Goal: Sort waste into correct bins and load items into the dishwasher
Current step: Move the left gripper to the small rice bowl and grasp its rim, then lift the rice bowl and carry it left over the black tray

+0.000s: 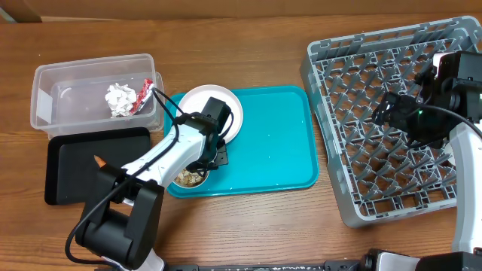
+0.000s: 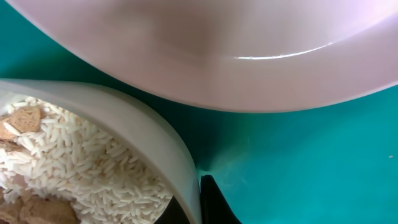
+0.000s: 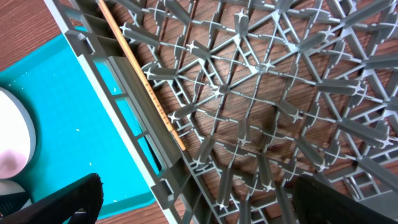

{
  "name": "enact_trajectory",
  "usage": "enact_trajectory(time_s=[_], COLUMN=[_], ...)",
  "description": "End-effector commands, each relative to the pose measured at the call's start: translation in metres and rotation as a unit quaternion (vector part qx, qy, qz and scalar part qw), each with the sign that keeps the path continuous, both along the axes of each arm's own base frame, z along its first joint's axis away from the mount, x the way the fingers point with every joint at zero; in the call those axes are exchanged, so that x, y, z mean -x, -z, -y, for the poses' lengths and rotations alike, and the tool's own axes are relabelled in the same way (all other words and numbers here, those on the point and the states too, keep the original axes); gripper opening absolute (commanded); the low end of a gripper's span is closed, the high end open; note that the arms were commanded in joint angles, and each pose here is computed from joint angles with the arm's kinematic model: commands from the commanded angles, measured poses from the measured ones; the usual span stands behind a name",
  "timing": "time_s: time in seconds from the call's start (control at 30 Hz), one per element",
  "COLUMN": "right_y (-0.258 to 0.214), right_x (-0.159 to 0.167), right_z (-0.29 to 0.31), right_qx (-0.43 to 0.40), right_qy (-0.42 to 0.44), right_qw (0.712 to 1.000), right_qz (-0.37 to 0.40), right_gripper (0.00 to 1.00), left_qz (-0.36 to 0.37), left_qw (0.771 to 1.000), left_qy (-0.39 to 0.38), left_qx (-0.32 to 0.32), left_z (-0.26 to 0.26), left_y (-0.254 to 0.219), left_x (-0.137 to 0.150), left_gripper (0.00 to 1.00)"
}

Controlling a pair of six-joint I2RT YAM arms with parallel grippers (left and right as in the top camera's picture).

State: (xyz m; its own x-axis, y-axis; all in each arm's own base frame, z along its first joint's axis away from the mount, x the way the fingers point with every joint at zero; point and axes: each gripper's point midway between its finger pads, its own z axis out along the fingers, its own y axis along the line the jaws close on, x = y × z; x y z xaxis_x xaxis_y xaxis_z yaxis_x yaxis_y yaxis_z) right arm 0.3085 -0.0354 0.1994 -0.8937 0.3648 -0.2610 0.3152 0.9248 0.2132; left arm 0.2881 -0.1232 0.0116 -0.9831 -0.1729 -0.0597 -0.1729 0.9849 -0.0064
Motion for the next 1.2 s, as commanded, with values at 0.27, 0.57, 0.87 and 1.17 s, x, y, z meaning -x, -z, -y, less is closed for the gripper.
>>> enact_trajectory(time_s=[0.27,0.57,0.87,1.17], right_y=[-0.012,-0.012,-0.012,-0.012], right_x=[-0.003,-0.003,-0.002,-0.002], right_z=[0.000,0.000,0.000,0.000], right_qx=[0.001,0.001,0.000,0.000], right_qy=[0.002,0.002,0.002,0.001], right_qw=[1.000,1.000,1.000,1.000], right_qz=[0.019,0.019,0.018,0.017], right_gripper=[1.00,1.00,1.00,1.00], left_qz=[-0.026,-0.009,0.058,0.087], left_qw=[0.999,1.000,0.998,0.990], left_qy=[0.014,0.020,-0.009,-0.009], left_qx=[-0.015,-0.021,0.006,0.107], left_z=[-0.001,-0.007,-0.040,-0.080], left_y=[-0.018,-0.042,-0.092,-0.115], left_x=[0.006,0.007,-0.004,-0.015], left_gripper=[0.04,0.04,0.04,0.04])
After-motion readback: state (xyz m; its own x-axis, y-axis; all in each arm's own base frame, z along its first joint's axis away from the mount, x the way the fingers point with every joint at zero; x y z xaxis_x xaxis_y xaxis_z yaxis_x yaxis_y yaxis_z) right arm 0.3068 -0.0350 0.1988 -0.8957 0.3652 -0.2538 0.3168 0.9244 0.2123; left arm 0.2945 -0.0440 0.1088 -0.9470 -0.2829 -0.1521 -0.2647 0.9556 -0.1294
